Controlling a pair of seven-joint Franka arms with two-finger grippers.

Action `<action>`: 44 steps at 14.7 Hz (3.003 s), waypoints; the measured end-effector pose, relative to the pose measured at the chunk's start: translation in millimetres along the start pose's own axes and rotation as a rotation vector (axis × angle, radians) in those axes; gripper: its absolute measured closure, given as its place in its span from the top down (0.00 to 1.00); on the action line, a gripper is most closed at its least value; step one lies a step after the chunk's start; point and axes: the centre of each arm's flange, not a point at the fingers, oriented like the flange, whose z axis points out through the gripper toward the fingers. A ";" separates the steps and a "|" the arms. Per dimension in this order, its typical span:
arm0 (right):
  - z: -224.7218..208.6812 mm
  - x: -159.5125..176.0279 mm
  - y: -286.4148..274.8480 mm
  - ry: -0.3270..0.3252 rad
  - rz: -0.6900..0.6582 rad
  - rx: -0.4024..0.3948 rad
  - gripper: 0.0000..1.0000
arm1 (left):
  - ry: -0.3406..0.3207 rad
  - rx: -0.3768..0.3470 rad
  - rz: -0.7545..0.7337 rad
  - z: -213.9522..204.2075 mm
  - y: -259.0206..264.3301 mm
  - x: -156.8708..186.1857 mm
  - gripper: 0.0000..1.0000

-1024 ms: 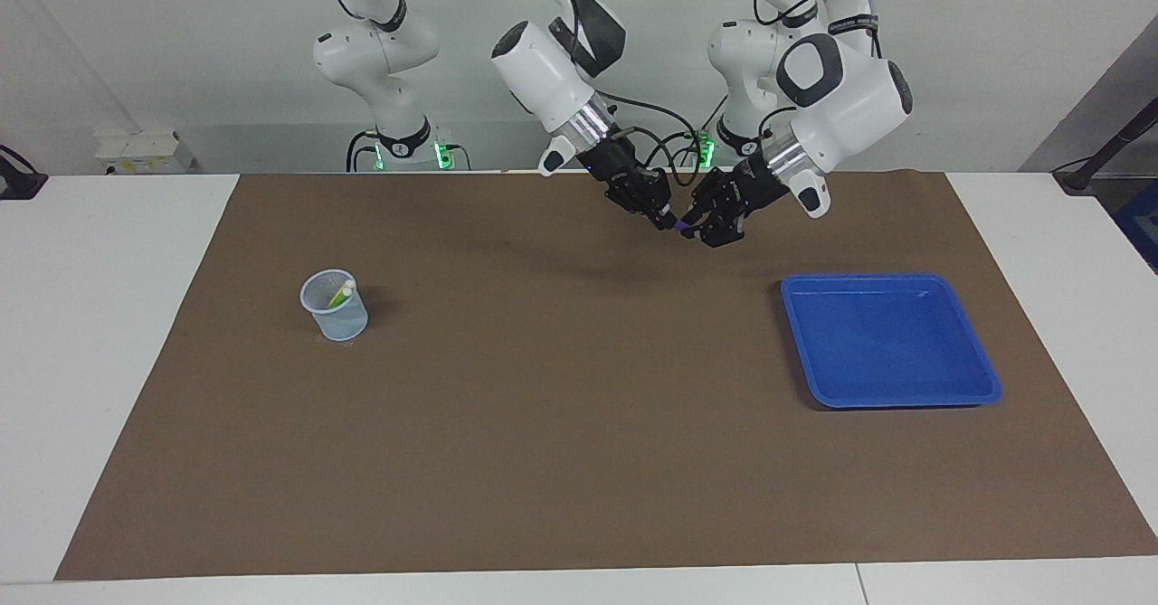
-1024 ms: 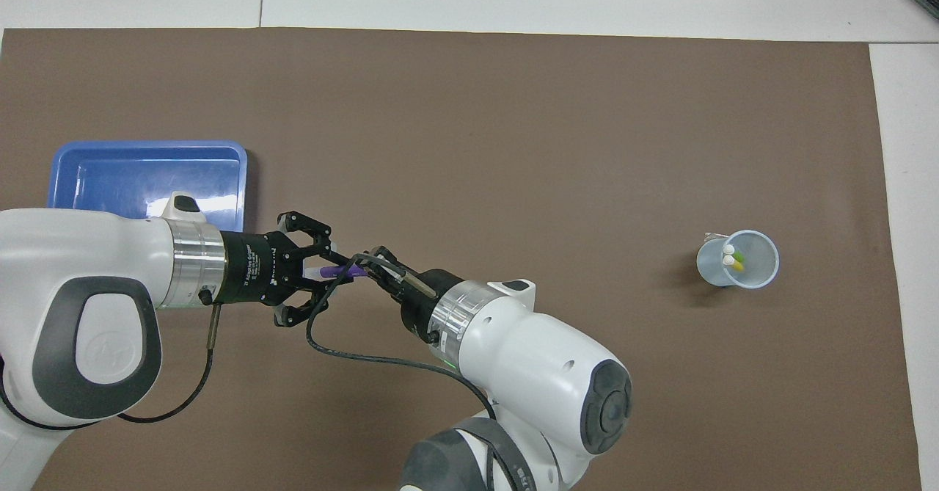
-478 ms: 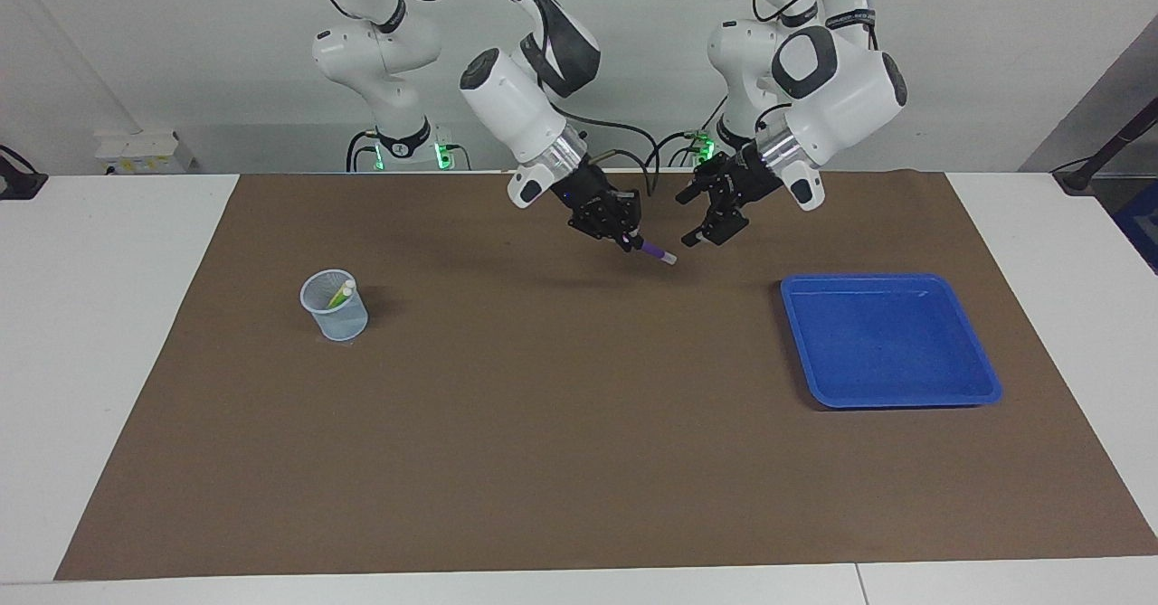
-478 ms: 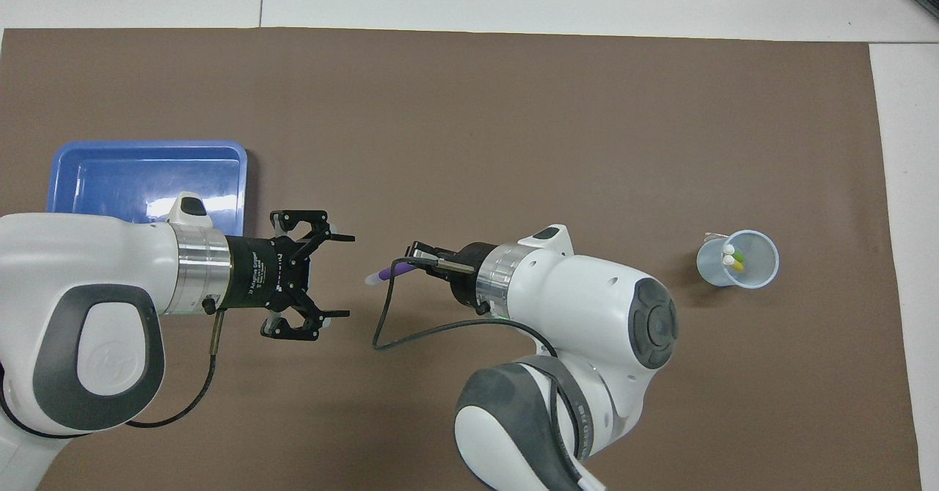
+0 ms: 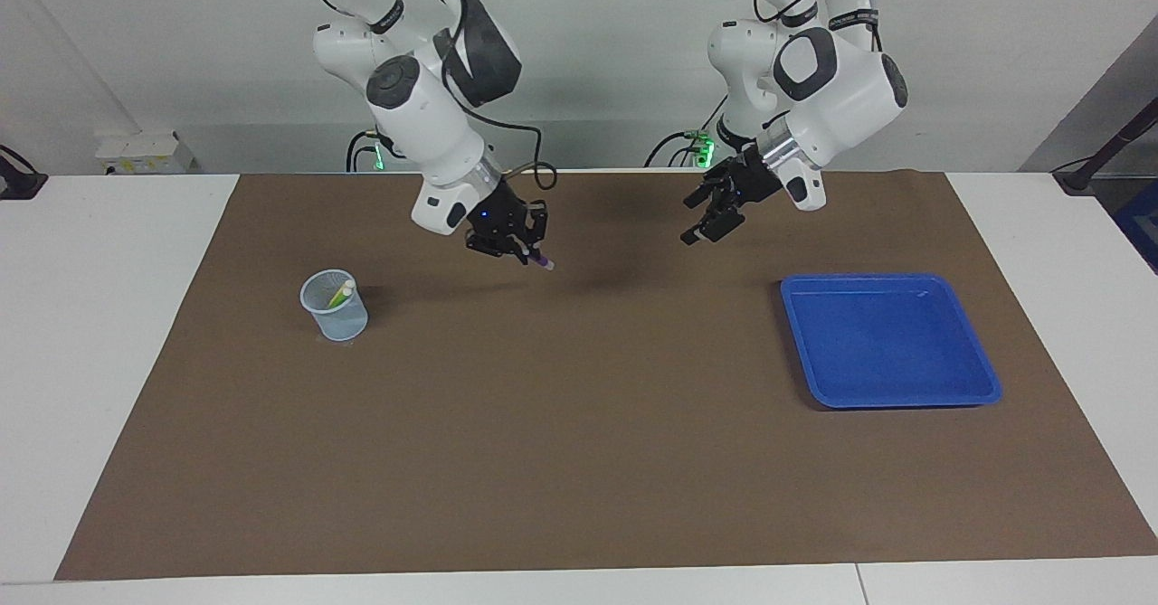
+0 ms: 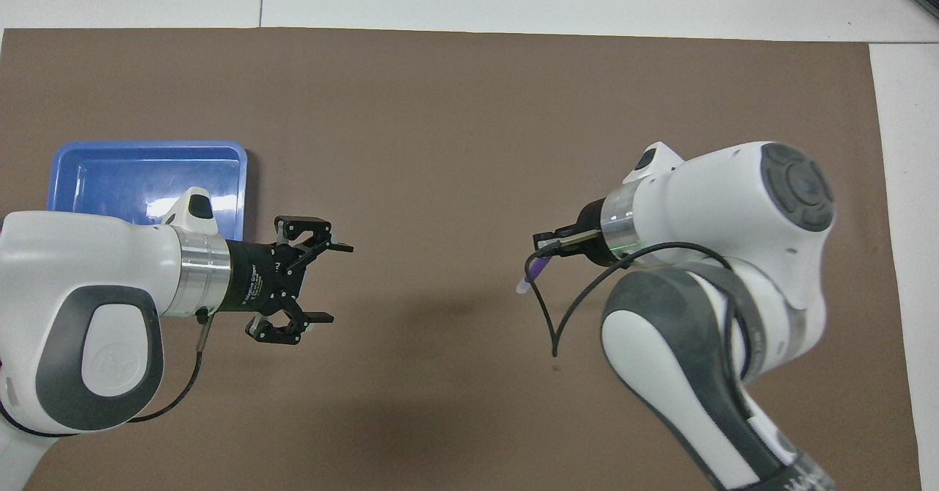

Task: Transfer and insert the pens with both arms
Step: 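Open the left gripper while the right gripper pulls the pen away, then insert the purple pen into the white cup with the right gripper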

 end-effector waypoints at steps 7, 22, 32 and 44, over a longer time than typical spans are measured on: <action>-67.9 -26.9 85.7 -0.263 -0.440 -0.313 0.19 | 0.191 0.244 0.599 -32.3 -23.6 58.2 1.00; -23.8 -19.9 175.1 -0.270 -0.800 -0.461 0.19 | 0.454 0.304 0.944 -189.0 36.8 83.3 1.00; -0.1 -29.6 196.6 -0.260 -0.796 -0.456 0.19 | 0.502 0.418 0.952 -255.3 36.3 43.2 1.00; -52.5 -25.9 167.8 -0.266 -0.733 -0.365 0.80 | 0.494 0.499 1.042 -250.5 42.4 45.1 1.00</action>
